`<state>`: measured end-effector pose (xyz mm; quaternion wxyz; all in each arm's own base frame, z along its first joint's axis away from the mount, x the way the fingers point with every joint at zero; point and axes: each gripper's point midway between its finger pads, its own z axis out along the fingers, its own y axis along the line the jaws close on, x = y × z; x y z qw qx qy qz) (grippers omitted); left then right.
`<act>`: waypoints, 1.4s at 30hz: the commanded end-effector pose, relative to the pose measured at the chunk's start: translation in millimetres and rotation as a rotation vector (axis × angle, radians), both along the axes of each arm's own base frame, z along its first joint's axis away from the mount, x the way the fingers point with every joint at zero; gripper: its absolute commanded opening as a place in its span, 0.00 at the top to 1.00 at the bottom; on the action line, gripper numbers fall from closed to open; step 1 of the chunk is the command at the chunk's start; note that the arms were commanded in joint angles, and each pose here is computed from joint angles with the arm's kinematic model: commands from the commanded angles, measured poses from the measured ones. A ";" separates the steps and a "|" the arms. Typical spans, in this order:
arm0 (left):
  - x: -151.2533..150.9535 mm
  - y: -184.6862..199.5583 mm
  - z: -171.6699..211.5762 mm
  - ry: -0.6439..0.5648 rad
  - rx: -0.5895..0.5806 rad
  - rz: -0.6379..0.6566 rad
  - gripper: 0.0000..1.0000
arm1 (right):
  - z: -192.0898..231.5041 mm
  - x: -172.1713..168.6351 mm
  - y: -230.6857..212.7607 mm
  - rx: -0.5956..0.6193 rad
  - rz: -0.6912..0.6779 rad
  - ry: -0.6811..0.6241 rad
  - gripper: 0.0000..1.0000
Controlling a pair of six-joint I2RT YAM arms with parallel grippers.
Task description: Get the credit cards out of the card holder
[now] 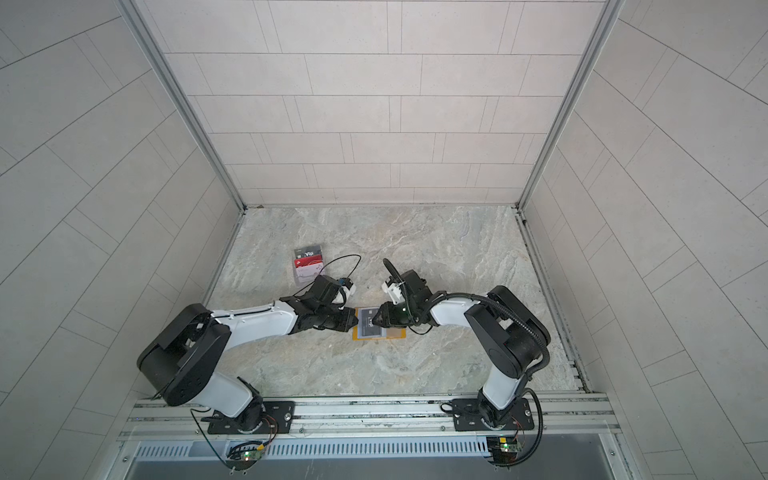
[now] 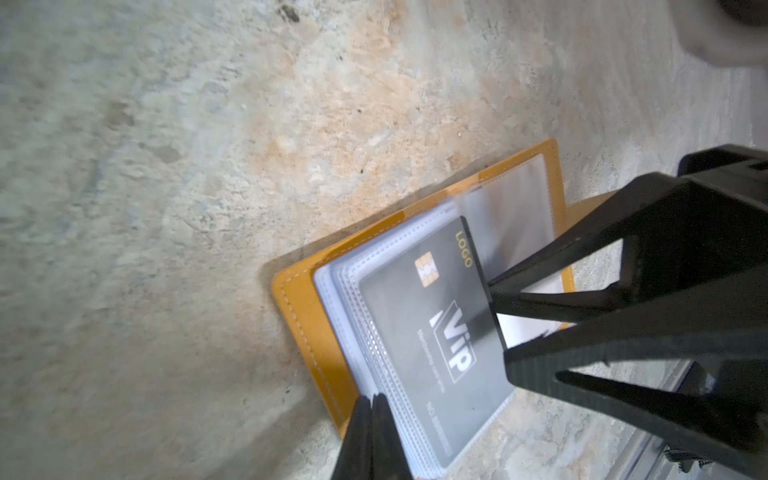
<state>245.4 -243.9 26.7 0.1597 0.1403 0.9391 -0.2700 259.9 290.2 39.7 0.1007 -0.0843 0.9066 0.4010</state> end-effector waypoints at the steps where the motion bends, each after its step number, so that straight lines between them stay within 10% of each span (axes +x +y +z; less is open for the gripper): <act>1: -8.9 7.3 -14.3 0.028 0.050 0.001 0.98 | 3.9 0.9 5.2 0.041 0.005 -0.010 0.62; 42: -7.5 7.2 -15.9 0.016 0.068 0.024 0.98 | 36.3 -0.8 10.5 0.145 0.022 -0.044 0.69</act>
